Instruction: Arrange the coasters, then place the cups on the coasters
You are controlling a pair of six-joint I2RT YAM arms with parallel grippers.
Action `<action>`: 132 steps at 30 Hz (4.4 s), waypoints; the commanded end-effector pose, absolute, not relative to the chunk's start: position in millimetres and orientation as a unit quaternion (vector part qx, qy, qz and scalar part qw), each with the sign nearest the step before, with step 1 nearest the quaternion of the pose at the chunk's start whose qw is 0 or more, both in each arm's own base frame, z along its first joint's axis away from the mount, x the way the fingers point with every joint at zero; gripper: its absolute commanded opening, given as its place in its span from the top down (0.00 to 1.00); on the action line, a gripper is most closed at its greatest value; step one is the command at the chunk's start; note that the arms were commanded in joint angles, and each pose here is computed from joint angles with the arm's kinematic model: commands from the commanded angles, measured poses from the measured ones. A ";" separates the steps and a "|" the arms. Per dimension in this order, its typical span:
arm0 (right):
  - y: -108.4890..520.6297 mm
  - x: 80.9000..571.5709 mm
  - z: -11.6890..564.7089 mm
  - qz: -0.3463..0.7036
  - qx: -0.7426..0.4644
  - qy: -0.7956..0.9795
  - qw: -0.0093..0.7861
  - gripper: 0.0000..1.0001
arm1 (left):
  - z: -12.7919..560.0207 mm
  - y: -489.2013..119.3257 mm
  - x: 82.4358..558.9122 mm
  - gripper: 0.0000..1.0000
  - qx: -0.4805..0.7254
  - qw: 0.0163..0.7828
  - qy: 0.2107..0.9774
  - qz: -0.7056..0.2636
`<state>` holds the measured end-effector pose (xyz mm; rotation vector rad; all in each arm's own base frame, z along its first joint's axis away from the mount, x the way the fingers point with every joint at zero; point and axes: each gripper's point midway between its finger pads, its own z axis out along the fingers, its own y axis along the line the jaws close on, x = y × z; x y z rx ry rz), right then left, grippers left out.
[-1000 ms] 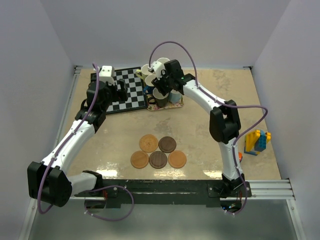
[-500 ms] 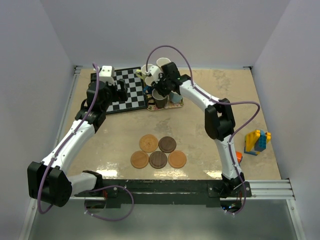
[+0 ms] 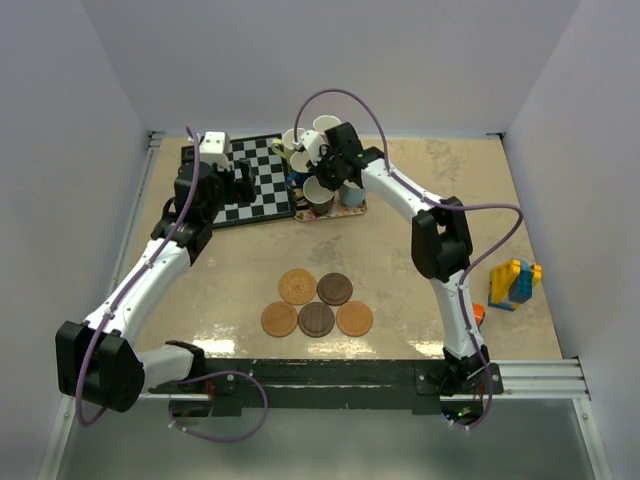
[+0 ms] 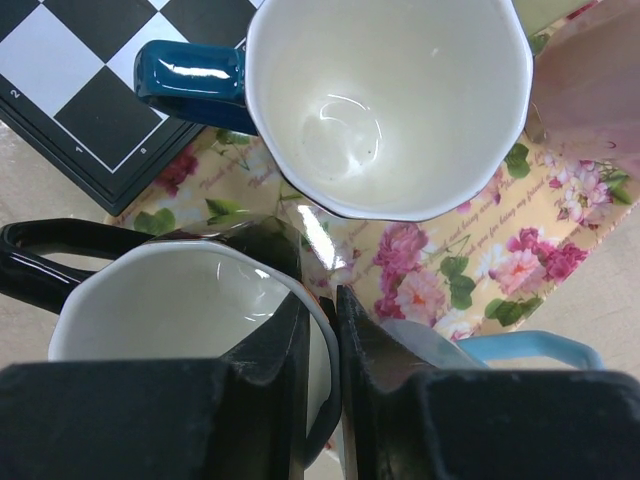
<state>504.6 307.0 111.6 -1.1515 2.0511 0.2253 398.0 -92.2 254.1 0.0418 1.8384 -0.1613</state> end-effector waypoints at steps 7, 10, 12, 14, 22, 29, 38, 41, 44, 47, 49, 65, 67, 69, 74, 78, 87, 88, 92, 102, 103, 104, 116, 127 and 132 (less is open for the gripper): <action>307.8 511.3 200.4 0.095 -0.399 0.785 0.465 1.00 | 271.6 -91.6 402.9 0.04 0.018 0.626 0.777 -0.067; 309.8 507.1 227.6 0.110 -0.383 0.777 0.488 1.00 | 273.8 -89.6 401.5 0.04 0.014 0.629 0.775 -0.064; 310.9 502.8 248.6 0.122 -0.373 0.769 0.504 1.00 | 276.0 -88.3 400.4 0.04 0.011 0.632 0.772 -0.063; 311.5 498.5 266.5 0.134 -0.362 0.764 0.517 1.00 | 277.9 -86.4 399.5 0.04 0.008 0.635 0.770 -0.060; 300.1 470.1 304.3 0.185 -0.263 0.793 0.516 1.00 | 297.6 -67.5 389.8 0.04 -0.021 0.665 0.746 -0.031; 292.4 410.8 295.6 0.273 -0.146 0.825 0.473 1.00 | 311.4 -39.5 381.2 0.02 -0.054 0.681 0.729 0.027; 315.3 320.5 247.3 0.272 -0.089 0.866 0.410 1.00 | 309.2 -42.6 382.4 0.02 -0.053 0.678 0.732 0.020; 331.2 293.4 239.8 0.274 -0.071 0.873 0.397 1.00 | 308.1 -44.5 383.0 0.02 -0.051 0.677 0.734 0.015; 346.7 269.6 233.2 0.279 -0.063 0.875 0.392 1.00 | 309.1 -45.5 382.5 0.02 -0.050 0.678 0.733 0.012; 357.6 252.7 217.5 0.273 -0.063 0.882 0.378 1.00 | 309.5 -46.1 382.6 0.02 -0.049 0.678 0.733 0.011; 364.0 244.0 206.3 0.262 -0.069 0.887 0.375 1.00 | 308.7 -47.2 382.6 0.01 -0.047 0.678 0.734 0.008; 409.1 209.1 177.5 0.243 -0.266 0.856 0.371 1.00 | 306.9 -52.7 384.5 0.02 -0.036 0.677 0.735 -0.001; 413.2 205.9 183.6 0.253 -0.301 0.839 0.376 1.00 | 307.6 -52.6 384.6 0.02 -0.035 0.677 0.735 -0.001; 419.7 199.9 188.1 0.267 -0.341 0.819 0.376 1.00 | 306.9 -52.6 384.5 0.02 -0.035 0.677 0.736 0.000; 425.1 188.8 175.1 0.271 -0.407 0.796 0.355 1.00 | 303.1 -54.1 386.3 0.01 -0.032 0.673 0.739 -0.001; 427.8 183.0 169.1 0.276 -0.432 0.786 0.345 1.00 | 301.9 -55.4 386.8 0.01 -0.031 0.672 0.740 -0.004; 430.7 181.6 146.5 0.256 -0.451 0.790 0.328 1.00 | 300.2 -56.2 387.7 0.02 -0.029 0.670 0.741 -0.005; 431.1 182.7 146.0 0.254 -0.450 0.790 0.329 1.00 | 299.7 -56.6 388.0 0.02 -0.029 0.670 0.742 -0.005; 432.9 184.9 143.8 0.248 -0.449 0.792 0.332 1.00 | 299.1 -57.2 388.2 0.01 -0.028 0.669 0.742 -0.007; 433.7 187.8 137.3 0.232 -0.452 0.792 0.338 1.00 | 298.5 -57.8 388.5 0.02 -0.027 0.669 0.743 -0.008; 434.5 188.0 139.4 0.233 -0.452 0.790 0.342 1.00 | 299.8 -57.8 388.3 0.01 -0.027 0.670 0.742 -0.008; 435.2 187.8 139.6 0.234 -0.452 0.789 0.343 1.00 | 298.5 -57.8 388.5 0.02 -0.027 0.669 0.743 -0.008; 439.1 190.9 135.0 0.232 -0.454 0.786 0.350 1.00 | 298.1 -59.0 389.1 0.01 -0.026 0.668 0.744 -0.010; 435.4 193.1 128.5 0.217 -0.455 0.790 0.349 1.00 | 296.6 -59.6 389.6 0.02 -0.024 0.666 0.745 -0.010; 433.7 193.0 129.0 0.213 -0.457 0.790 0.349 1.00 | 295.2 -60.1 389.8 0.02 -0.023 0.665 0.746 -0.011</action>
